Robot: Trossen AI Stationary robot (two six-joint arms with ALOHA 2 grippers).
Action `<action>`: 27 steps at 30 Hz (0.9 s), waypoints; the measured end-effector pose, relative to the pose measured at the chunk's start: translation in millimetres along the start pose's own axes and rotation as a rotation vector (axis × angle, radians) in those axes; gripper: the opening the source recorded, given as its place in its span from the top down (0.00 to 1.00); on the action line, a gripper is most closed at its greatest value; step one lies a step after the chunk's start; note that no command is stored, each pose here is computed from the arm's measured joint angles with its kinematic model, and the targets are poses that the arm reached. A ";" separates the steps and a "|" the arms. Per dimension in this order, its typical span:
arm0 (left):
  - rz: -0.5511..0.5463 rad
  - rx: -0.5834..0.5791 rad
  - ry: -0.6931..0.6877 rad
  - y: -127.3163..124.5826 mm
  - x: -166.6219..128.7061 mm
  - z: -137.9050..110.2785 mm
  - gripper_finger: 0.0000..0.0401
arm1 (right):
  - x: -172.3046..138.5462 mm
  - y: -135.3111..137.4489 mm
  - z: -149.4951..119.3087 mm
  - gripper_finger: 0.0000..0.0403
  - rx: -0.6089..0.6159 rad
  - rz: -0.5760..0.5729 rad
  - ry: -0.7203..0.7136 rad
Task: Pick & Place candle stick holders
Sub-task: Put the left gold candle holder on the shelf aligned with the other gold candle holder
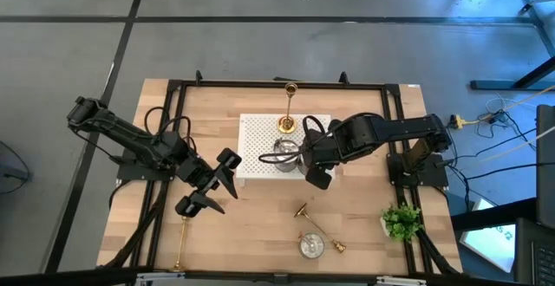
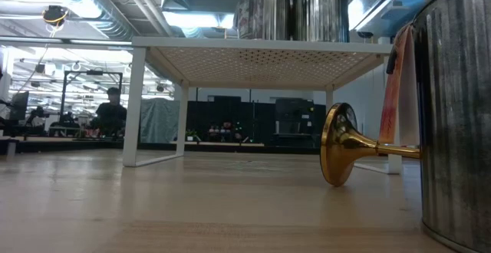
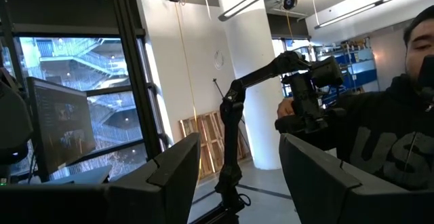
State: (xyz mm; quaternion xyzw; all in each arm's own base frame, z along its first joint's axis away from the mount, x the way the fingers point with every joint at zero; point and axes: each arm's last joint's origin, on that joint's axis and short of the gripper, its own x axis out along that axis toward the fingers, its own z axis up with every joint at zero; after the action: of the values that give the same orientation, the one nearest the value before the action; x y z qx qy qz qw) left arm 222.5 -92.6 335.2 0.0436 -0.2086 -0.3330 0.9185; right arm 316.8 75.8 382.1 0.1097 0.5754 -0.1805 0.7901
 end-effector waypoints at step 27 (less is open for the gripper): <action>0.000 0.003 0.000 0.0 0.0 0.1 0.51 | -4.2 1.1 0.8 1.00 -0.124 -0.090 -0.088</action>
State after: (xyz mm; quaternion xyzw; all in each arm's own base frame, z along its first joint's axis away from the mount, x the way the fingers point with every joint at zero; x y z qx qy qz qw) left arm 222.5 -92.6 335.3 0.0448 -0.2091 -0.3328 0.9184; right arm 316.8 77.1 386.3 0.0265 0.5545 -0.1846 0.8110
